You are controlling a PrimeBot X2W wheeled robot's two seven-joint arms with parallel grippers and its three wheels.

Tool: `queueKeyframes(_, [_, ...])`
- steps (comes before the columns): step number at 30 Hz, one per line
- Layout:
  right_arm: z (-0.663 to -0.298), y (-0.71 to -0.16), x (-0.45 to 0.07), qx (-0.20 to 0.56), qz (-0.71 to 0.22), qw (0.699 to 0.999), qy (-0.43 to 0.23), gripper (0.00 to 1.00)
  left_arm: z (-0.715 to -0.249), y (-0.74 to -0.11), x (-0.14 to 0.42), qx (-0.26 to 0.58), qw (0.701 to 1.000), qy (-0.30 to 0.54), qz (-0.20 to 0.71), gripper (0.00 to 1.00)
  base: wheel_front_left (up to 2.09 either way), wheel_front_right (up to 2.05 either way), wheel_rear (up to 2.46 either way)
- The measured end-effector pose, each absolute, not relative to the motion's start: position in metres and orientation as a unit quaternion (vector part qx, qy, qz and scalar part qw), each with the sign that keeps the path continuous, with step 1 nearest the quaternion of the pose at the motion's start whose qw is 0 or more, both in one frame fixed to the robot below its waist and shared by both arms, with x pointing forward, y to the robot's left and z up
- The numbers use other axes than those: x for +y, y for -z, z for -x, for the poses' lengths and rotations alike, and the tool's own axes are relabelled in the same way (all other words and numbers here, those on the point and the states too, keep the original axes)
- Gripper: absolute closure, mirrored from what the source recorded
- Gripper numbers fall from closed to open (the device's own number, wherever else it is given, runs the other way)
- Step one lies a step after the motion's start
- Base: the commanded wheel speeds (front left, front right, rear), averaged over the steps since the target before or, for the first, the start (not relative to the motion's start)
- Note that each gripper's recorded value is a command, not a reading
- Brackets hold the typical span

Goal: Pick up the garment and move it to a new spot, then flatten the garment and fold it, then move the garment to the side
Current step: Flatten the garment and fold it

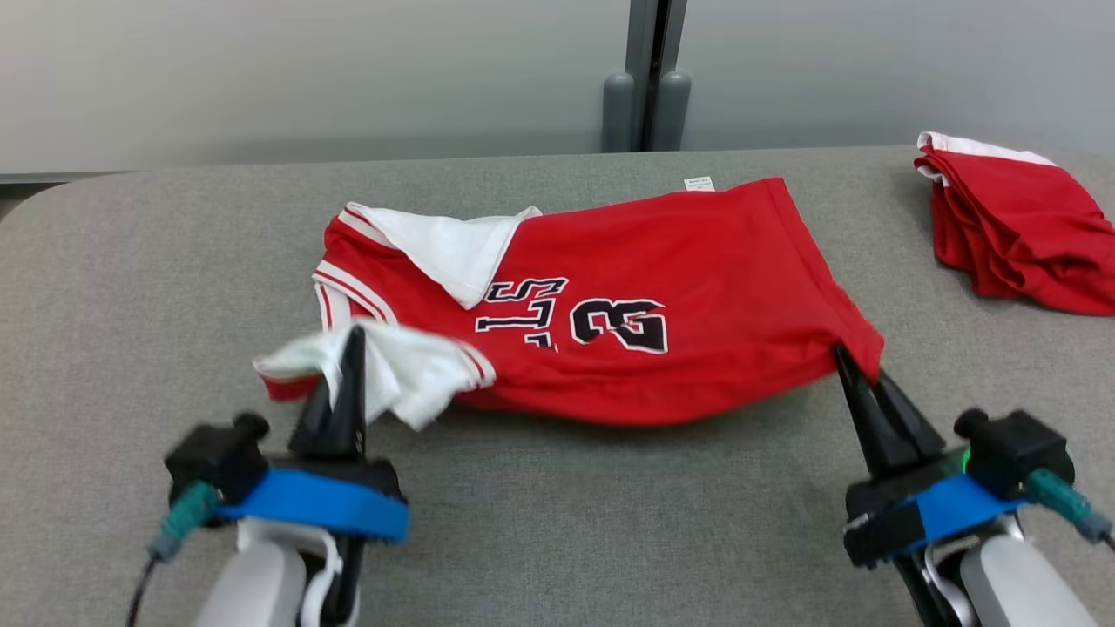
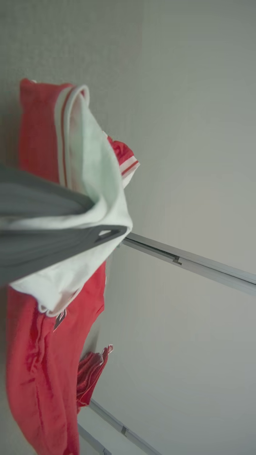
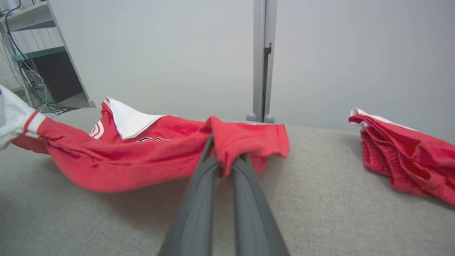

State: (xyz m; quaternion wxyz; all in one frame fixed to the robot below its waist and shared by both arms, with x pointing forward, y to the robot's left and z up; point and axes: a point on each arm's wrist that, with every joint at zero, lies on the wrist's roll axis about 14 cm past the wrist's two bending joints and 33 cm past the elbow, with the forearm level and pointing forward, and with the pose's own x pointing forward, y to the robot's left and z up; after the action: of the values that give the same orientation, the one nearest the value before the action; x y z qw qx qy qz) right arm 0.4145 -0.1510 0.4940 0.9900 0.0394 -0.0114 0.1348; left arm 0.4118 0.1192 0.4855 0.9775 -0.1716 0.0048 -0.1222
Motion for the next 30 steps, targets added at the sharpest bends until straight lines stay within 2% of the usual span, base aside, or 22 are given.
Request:
queueKeyframes(4, [-0.439,-0.522,-0.15,-0.052,-0.037,0.988,-0.138,1.0,-0.448,-0.523,0.118,-0.041,0.975,0.144,0.162,1.0,0.0,0.0,0.0])
queueKeyframes(9, [-0.488,-0.555,-0.154,-0.093,-0.033,0.986,-0.132,1.0,-0.497,-0.566,0.106,-0.084,0.971,0.185,0.124,1.0,0.0,0.0,0.0])
queueKeyframes(20, [-0.622,-0.615,-0.153,-0.124,-0.006,0.983,-0.135,1.0,-0.622,-0.647,0.082,-0.153,0.958,0.231,0.076,1.0,0.0,0.0,0.0])
queueKeyframes(25, [-0.674,-0.649,-0.155,-0.15,0.019,0.98,-0.132,1.0,-0.676,-0.674,0.088,-0.178,0.957,0.217,0.074,1.0,0.0,0.0,0.0])
queueKeyframes(30, [-0.707,-0.675,-0.168,-0.165,0.022,0.98,-0.111,1.0,-0.707,-0.7,0.081,-0.207,0.952,0.217,0.069,1.0,0.0,0.0,0.0])
